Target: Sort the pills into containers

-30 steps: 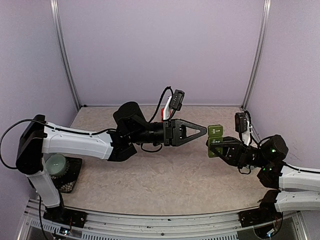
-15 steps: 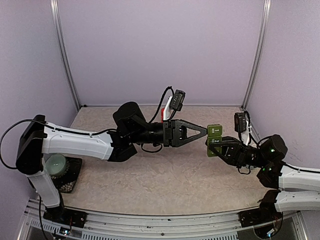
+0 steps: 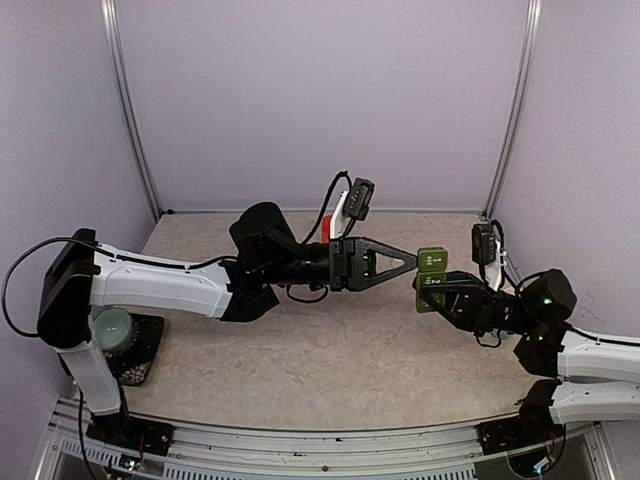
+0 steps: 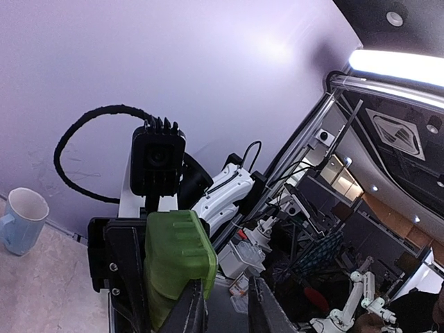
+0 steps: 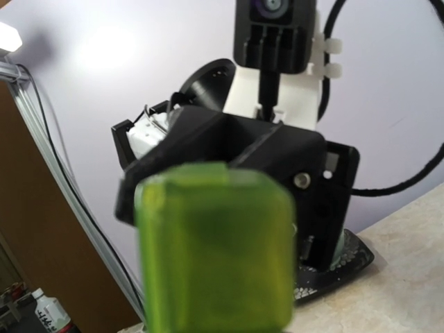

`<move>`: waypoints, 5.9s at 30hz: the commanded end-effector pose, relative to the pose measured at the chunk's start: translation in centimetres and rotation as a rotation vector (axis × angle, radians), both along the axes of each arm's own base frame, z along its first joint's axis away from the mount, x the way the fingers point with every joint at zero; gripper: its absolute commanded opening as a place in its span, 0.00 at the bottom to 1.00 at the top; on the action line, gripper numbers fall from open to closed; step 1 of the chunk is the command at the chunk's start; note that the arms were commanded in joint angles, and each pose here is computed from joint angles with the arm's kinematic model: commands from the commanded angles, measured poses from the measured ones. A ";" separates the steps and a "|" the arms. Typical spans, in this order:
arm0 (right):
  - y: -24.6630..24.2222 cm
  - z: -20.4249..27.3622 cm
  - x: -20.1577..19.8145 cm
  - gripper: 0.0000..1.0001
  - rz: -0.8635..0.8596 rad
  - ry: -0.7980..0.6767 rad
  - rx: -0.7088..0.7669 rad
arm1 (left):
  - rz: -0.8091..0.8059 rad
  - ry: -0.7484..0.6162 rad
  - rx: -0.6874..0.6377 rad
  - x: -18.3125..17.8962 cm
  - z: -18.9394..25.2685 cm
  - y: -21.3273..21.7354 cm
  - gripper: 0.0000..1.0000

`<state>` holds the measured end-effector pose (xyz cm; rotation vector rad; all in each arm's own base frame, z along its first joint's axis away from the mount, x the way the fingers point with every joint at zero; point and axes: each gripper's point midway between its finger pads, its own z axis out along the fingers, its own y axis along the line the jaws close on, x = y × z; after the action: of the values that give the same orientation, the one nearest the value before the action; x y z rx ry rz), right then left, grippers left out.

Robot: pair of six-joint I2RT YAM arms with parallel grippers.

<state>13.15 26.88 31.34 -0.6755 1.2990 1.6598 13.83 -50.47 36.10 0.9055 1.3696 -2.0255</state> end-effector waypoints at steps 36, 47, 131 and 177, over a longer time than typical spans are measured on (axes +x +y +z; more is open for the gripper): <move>1.6 -3.4 1.1 0.00 0.087 0.208 -0.157 | 0.101 -0.101 -0.029 0.9 0.1 4.8 0.60; 2.0 -2.6 0.3 0.00 0.164 0.215 -0.176 | 0.301 -0.074 0.243 5.1 -6.2 4.1 0.66; 2.3 -2.6 -0.3 0.00 0.231 0.214 -0.186 | 0.223 -0.130 0.243 3.8 -5.6 3.7 0.62; 4.0 -3.6 -1.2 0.00 0.303 0.202 -0.274 | 0.170 -0.134 0.292 3.7 -6.4 2.4 0.60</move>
<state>12.62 30.49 26.93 -0.8407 1.6798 1.8528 17.82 -47.45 29.58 0.9459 1.6479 -1.6375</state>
